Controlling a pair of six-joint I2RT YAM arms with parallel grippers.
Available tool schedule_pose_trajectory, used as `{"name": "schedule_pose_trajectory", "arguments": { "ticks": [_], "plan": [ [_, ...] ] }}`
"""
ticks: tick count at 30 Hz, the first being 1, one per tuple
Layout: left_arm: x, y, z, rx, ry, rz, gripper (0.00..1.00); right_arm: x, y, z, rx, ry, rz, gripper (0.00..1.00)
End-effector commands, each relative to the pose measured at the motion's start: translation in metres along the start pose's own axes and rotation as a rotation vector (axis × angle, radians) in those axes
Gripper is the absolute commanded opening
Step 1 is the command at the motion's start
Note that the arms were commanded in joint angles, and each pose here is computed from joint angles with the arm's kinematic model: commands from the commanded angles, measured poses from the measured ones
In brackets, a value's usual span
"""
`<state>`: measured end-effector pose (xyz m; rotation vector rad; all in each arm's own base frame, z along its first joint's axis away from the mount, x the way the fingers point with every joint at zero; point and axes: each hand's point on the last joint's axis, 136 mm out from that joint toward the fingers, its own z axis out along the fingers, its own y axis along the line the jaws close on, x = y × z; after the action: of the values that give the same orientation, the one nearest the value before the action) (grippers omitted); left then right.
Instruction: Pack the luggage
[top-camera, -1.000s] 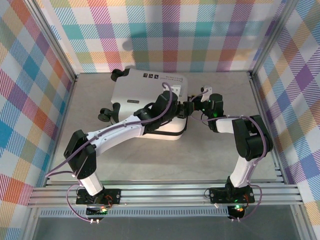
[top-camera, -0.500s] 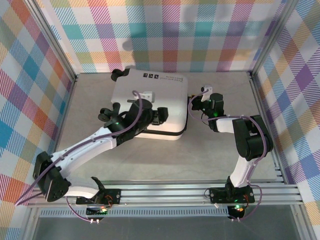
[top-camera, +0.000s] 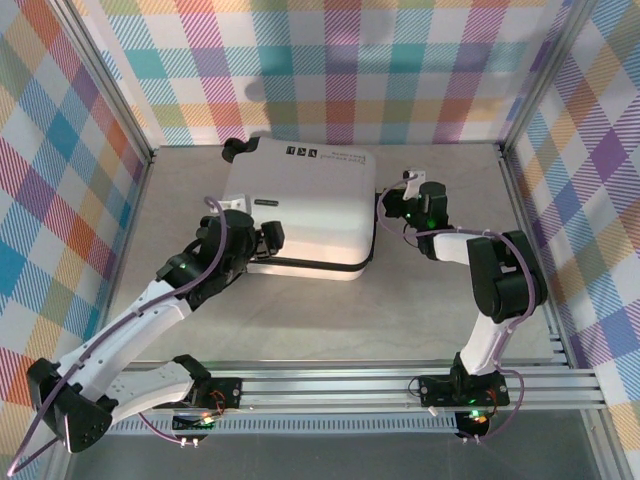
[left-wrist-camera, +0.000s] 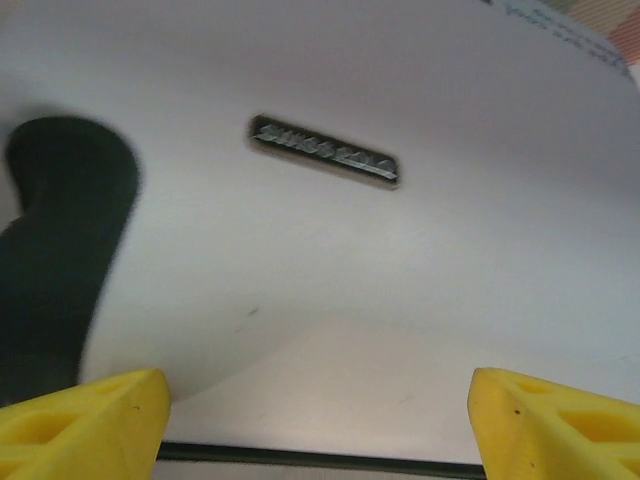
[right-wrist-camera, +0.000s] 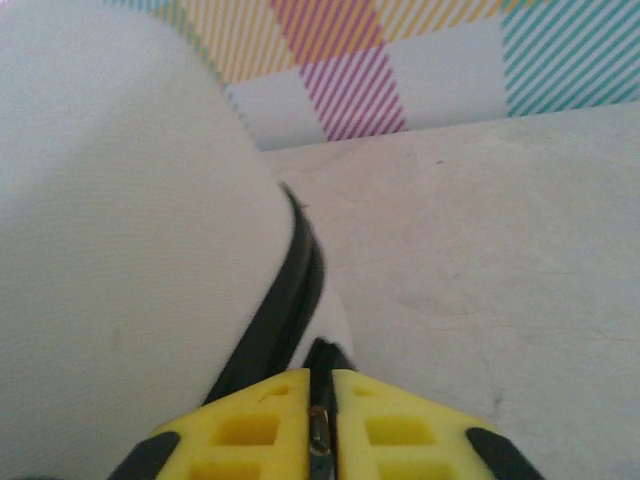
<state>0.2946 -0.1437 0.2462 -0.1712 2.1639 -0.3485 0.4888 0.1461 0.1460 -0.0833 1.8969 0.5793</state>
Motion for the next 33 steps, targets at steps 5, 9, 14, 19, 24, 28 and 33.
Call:
{"name": "schedule_pose_trajectory", "arguments": {
  "ticks": [5,9,14,19,24,28,33],
  "plan": [
    [0.023,0.04,-0.009,-0.094,0.05,-0.018,0.8,-0.066,-0.015,-0.017,0.096,-0.067,0.036,0.29],
    [0.031,0.044,-0.011,-0.089,0.063,-0.027,0.8,-0.084,-0.001,-0.017,0.044,-0.042,0.035,0.42],
    [0.038,0.042,-0.013,-0.051,0.071,-0.043,0.8,-0.11,0.029,0.001,-0.089,0.072,0.032,0.6],
    [0.048,0.03,-0.004,0.016,0.106,-0.057,0.8,-0.116,0.05,0.027,-0.224,0.2,0.06,0.69],
    [0.059,0.014,0.008,0.094,0.143,-0.064,0.79,-0.11,0.057,0.043,-0.296,0.273,0.096,0.78],
    [0.062,0.013,0.014,0.09,0.154,-0.064,0.79,-0.1,0.062,0.048,-0.354,0.305,0.105,0.82],
    [0.064,0.015,0.017,0.078,0.16,-0.06,0.79,-0.088,0.069,0.054,-0.414,0.339,0.108,0.84]
  ]
}}
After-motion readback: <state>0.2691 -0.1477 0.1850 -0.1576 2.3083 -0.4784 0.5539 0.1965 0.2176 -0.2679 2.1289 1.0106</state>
